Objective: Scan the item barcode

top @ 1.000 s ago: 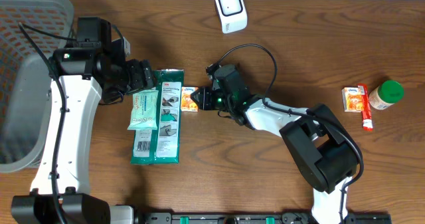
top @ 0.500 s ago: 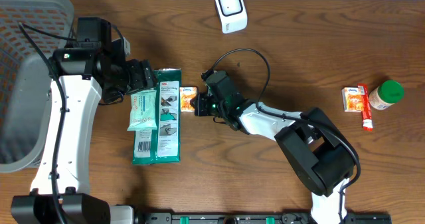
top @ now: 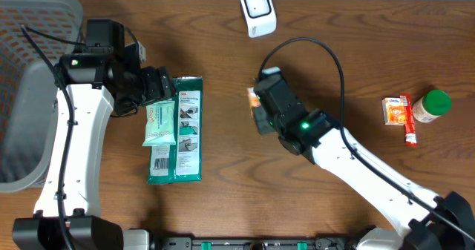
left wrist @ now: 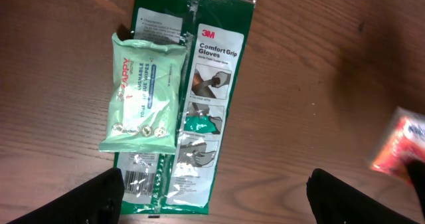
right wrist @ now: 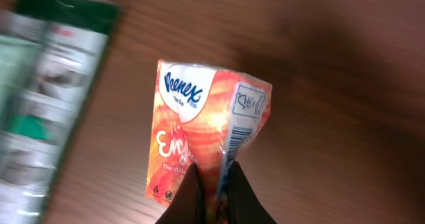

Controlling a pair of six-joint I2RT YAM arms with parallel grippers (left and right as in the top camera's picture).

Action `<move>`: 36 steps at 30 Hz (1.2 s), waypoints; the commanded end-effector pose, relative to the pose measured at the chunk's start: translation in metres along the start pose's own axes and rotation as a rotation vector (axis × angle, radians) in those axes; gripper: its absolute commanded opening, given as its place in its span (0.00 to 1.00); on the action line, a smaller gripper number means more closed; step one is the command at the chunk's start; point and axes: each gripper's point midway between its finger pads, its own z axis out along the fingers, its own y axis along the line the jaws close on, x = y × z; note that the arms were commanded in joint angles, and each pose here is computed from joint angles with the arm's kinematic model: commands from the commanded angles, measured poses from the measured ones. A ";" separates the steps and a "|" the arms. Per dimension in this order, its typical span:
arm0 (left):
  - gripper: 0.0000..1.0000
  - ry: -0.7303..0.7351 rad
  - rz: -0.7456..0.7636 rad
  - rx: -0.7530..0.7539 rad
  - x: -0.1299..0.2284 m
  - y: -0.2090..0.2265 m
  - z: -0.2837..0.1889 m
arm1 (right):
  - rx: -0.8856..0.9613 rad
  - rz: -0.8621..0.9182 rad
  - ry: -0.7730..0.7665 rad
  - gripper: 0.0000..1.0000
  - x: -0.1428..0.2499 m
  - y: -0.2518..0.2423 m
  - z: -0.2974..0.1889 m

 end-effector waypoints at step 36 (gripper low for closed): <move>0.89 0.002 0.013 -0.014 0.000 0.002 0.002 | 0.352 -0.250 0.115 0.41 0.037 -0.017 0.069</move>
